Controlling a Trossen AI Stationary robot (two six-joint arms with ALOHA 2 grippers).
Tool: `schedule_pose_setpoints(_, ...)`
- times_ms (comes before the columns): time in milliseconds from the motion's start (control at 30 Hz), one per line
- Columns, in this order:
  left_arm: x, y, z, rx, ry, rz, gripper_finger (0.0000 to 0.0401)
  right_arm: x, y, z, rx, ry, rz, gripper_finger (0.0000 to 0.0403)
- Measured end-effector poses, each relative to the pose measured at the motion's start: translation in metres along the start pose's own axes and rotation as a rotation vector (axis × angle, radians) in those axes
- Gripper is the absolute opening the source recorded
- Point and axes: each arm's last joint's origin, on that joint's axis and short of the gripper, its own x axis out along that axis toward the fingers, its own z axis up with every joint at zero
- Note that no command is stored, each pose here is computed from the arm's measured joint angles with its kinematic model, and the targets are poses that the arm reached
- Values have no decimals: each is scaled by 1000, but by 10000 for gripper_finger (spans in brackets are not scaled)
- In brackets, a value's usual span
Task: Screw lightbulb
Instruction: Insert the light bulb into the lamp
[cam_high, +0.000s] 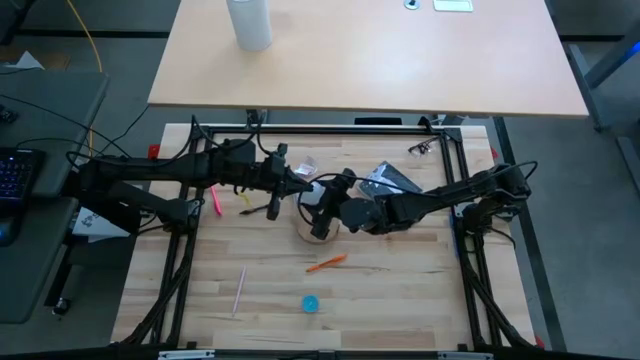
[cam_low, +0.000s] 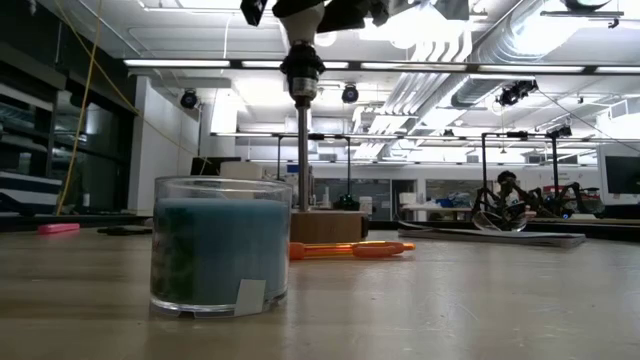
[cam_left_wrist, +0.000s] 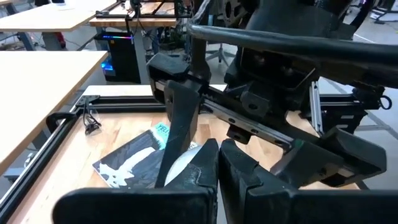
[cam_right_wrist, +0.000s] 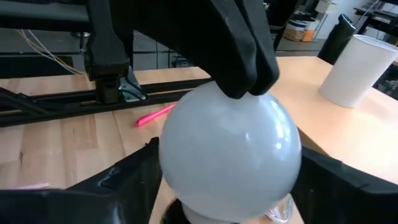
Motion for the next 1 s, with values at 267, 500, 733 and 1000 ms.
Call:
schedule_pose_setpoints(267, 0, 1, 0, -6, 3, 11, 0, -1, -1, 0, -7, -2, -55, 331)
schedule_pose_setpoints(500, 1, 1, 1, -4, -12, 17, 0, -10, -6, 8, -12, -19, -45, 332)
schedule_pose_setpoints(733, 1, 1, 3, 5, -35, 17, 0, -24, -17, 19, -46, -33, -36, 332)
schedule_pose_setpoints(1000, 4, 1, 2, 4, -32, 17, 0, -47, -34, 39, -67, -86, -46, 332)
